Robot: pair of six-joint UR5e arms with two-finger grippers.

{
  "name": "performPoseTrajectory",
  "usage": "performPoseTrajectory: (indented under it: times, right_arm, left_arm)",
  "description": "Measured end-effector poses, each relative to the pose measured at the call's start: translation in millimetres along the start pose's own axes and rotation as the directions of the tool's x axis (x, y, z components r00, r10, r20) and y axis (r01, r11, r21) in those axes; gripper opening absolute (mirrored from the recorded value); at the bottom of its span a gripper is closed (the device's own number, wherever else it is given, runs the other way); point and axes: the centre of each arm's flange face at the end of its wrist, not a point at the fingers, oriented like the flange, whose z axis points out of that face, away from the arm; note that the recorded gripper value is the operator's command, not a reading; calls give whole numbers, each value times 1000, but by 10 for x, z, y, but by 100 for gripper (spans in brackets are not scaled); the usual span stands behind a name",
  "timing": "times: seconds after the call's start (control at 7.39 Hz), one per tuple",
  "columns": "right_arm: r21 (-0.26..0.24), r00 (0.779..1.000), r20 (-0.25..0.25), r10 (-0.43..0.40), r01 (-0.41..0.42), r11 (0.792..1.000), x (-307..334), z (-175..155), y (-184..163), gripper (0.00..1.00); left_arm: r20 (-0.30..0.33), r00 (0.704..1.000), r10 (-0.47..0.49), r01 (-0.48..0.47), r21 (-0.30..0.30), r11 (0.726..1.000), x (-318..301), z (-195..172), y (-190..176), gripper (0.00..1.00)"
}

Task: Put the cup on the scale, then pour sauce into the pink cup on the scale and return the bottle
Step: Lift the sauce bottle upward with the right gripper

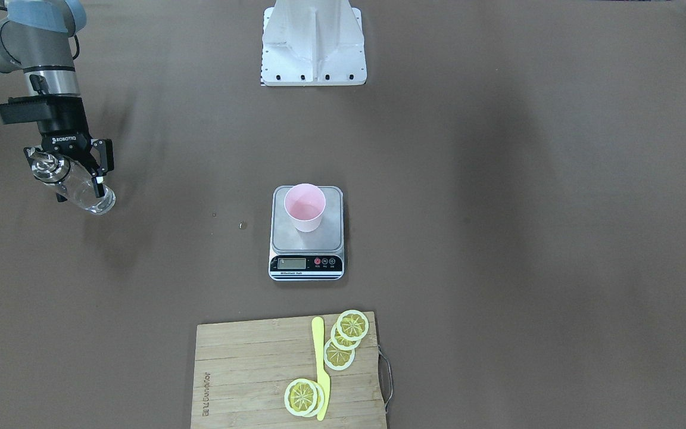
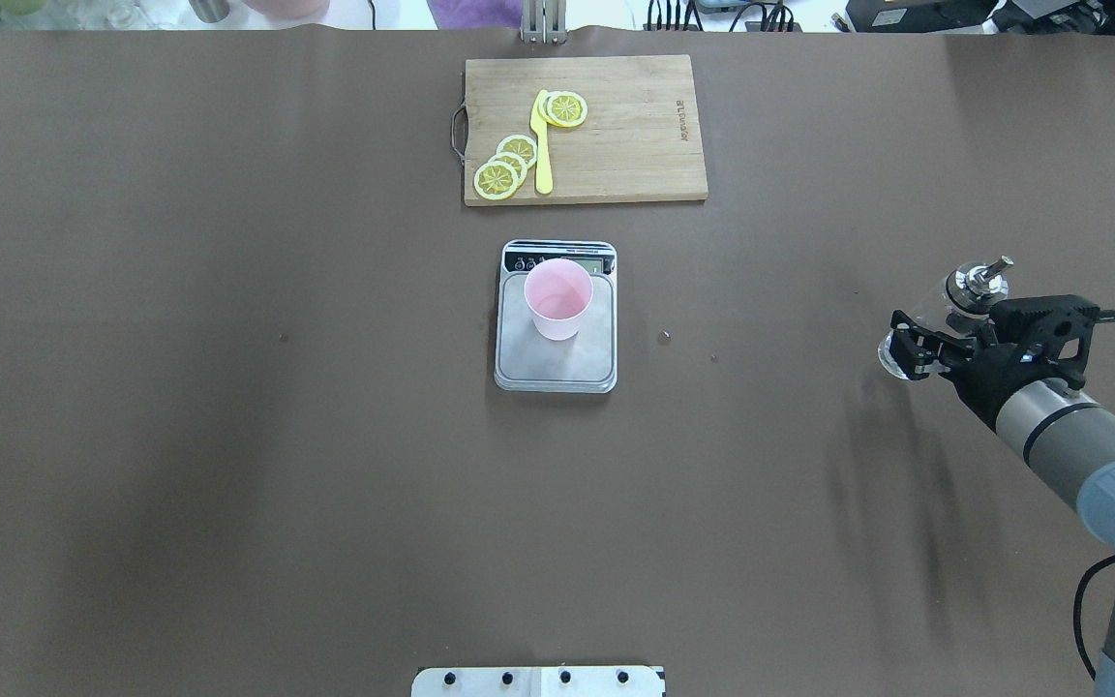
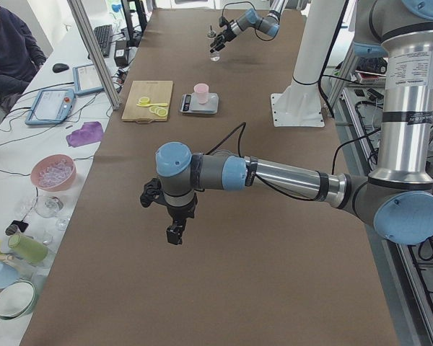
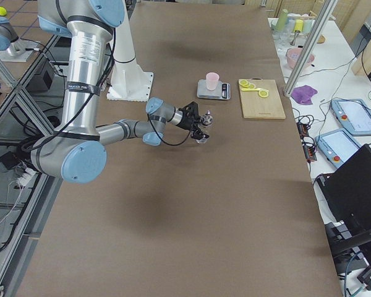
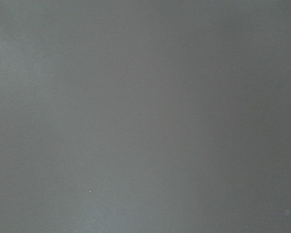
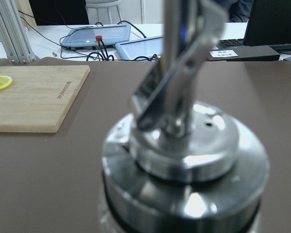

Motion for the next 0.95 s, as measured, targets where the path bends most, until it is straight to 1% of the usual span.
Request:
performPoseTrajectory:
  times: [0.14,0.41,0.68,0.95]
  right_arm:
    - [11,1000,11,9,-9,1000,-36,-83,-80,0]
    - [10,1000,9,8,-9,1000,-52,-112,-103,0]
    - [-6,1000,-22,-15,15,1000,-39,-78,-69,0]
    - [-2,999,-29,-21,21,1000,-79,-66,-74,0]
  left_arm:
    - [-1,1000,0,0,1,1000,-1,-2,3,99]
    - [-1,1000,-2,2,0,1000,-6,2,9,99]
    - [-2,1000,-3,3,-3,1000,-12,15,11,99]
    - [-2,1000,-4,4,-5,1000,-19,26,14,99]
